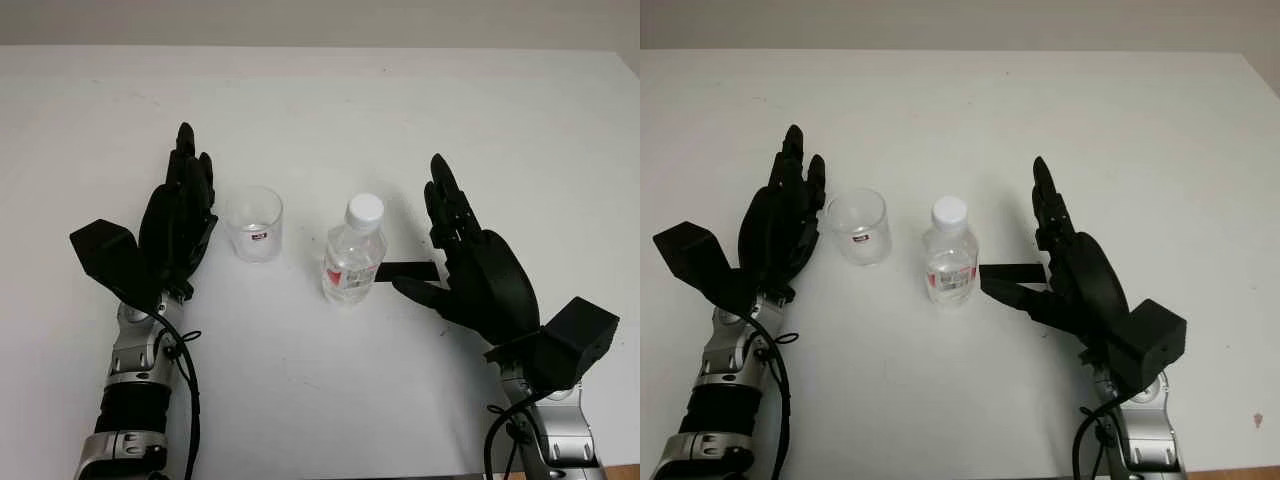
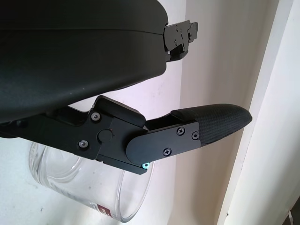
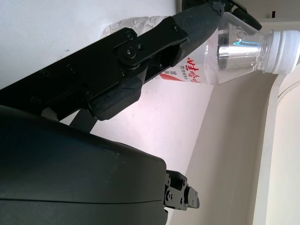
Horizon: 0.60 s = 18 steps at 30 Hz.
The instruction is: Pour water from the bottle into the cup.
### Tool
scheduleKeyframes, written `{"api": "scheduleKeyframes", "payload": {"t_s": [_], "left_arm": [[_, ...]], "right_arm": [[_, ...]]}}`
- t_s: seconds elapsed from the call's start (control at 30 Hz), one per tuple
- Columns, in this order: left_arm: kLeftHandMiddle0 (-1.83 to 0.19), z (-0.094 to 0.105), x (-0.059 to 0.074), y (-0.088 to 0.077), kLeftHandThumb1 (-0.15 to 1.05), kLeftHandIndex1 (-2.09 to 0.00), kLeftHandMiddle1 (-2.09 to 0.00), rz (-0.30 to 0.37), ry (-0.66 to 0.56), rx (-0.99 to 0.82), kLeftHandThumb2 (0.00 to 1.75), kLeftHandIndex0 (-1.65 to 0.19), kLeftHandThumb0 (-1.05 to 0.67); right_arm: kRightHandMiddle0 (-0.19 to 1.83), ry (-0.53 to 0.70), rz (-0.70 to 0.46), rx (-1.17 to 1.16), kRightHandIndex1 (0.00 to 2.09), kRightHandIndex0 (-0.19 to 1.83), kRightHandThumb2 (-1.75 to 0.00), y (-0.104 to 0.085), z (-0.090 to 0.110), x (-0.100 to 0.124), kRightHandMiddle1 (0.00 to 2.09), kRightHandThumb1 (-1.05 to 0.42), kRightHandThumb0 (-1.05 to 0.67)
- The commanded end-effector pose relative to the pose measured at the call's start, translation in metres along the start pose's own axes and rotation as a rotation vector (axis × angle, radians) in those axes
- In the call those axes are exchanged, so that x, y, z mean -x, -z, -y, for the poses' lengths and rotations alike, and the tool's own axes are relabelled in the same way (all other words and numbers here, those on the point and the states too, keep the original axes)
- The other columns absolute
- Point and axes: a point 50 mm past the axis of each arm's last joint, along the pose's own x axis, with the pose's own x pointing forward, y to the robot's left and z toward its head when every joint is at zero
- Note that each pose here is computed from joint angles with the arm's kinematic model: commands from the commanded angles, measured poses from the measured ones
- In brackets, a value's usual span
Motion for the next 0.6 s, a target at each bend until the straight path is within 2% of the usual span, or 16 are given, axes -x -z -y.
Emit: {"api": "scheduleKeyframes", "payload": {"t_s": [0.0, 0.3, 0.57], "left_arm": [[0.19, 0.003, -0.002, -0.004, 1.05, 0.0, -0.05, 0.016, 0.009, -0.003, 0.68, 0.19, -0.83], [0.19, -0.002, 0.003, -0.005, 1.05, -0.01, -0.05, 0.013, -0.012, -0.006, 0.68, 0.19, -0.82], [0.19, -0.006, 0.003, -0.009, 1.05, -0.02, -0.05, 0.025, -0.013, -0.01, 0.66, 0.19, -0.81]], "right_arm": [[-0.19, 0.006, -0.007, 0.008, 0.0, -0.19, -0.05, 0.0, 0.001, 0.003, 0.0, -0.84, -0.95], [-0.19, -0.022, -0.048, 0.004, 0.0, -0.19, -0.06, 0.005, -0.006, -0.005, 0.0, -0.87, -0.98], [-0.19, -0.073, -0.004, -0.009, 0.0, -0.19, -0.06, 0.003, -0.023, -0.019, 0.0, -0.87, -0.98]]}}
